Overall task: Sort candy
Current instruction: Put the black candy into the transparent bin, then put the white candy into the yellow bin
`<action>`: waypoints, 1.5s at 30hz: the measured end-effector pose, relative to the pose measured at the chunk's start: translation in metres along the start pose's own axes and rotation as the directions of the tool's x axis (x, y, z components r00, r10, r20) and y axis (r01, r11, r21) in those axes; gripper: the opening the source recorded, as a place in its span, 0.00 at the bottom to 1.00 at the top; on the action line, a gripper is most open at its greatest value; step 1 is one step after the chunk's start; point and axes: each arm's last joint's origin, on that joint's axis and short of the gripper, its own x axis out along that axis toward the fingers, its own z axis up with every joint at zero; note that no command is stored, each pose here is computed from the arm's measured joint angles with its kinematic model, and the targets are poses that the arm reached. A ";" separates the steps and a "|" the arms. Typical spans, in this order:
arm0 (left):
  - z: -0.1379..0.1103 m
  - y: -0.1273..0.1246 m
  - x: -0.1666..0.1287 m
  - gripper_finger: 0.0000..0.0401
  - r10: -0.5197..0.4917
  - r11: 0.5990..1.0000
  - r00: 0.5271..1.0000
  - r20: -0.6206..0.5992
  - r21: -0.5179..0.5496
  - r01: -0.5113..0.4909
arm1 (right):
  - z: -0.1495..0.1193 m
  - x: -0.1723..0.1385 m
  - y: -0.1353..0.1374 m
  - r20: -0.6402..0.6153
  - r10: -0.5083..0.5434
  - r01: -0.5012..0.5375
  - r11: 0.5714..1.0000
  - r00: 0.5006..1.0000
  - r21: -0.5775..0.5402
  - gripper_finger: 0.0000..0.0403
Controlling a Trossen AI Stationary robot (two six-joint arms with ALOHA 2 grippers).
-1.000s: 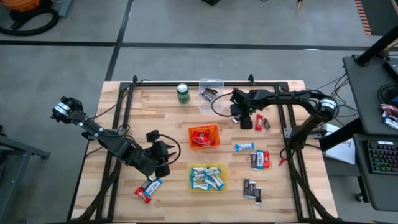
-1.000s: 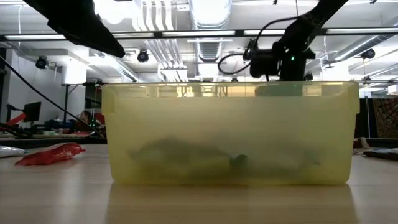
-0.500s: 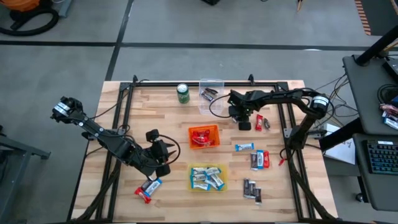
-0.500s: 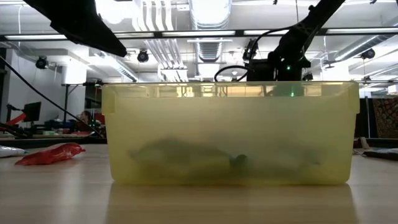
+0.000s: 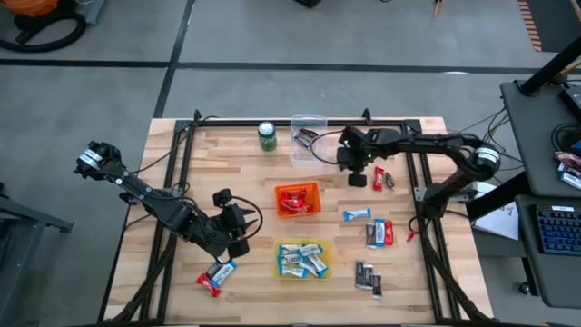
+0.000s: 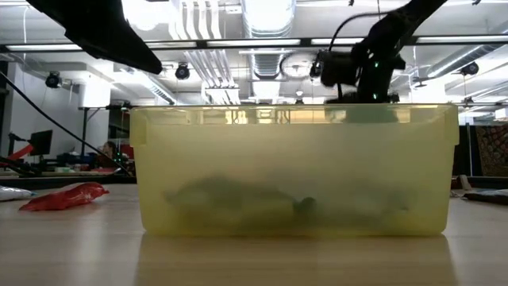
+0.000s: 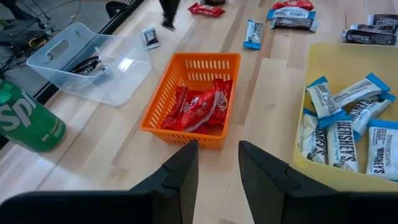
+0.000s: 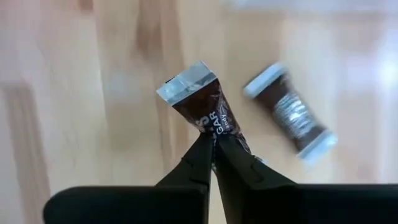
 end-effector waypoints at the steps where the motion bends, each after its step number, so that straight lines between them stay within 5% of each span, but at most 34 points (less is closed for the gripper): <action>1: 0.000 0.000 0.000 0.24 0.000 1.000 1.000 0.000 0.000 0.000 | 0.002 -0.006 -0.001 0.043 -0.011 0.010 1.000 0.999 0.019 0.02; 6: 0.000 0.000 0.000 0.24 0.002 1.000 1.000 0.001 0.000 -0.002 | 0.019 -0.031 -0.007 0.285 -0.120 0.082 0.987 0.951 0.139 0.02; 16: -0.003 -0.006 0.006 0.24 0.003 1.000 1.000 0.000 0.001 -0.003 | 0.057 -0.032 -0.025 0.604 -0.268 0.077 0.943 0.751 0.323 0.03; 27: -0.006 -0.008 0.010 0.24 0.008 1.000 1.000 -0.013 0.000 -0.008 | 0.056 0.000 -0.028 0.532 -0.248 0.037 0.926 0.809 0.376 0.32; 35: -0.013 -0.008 0.008 0.24 -0.107 0.983 0.983 -0.151 -0.162 0.082 | 0.054 -0.012 -0.021 0.525 -0.223 -0.016 0.911 0.822 0.412 0.43; 39: -0.020 -0.001 0.005 0.24 -0.183 0.931 0.899 -0.397 -0.365 0.028 | 0.052 -0.018 -0.007 0.497 -0.177 -0.043 0.916 0.850 0.399 0.43; 42: -0.028 0.009 -0.002 0.24 -0.173 0.872 0.747 -0.641 -0.452 -0.186 | 0.053 -0.023 0.004 0.490 -0.146 -0.054 0.927 0.859 0.372 0.41; 45: -0.039 0.018 -0.009 0.24 -0.063 0.827 0.601 -0.797 -0.379 -0.415 | 0.057 -0.025 0.016 0.501 -0.116 -0.069 0.939 0.857 0.336 0.40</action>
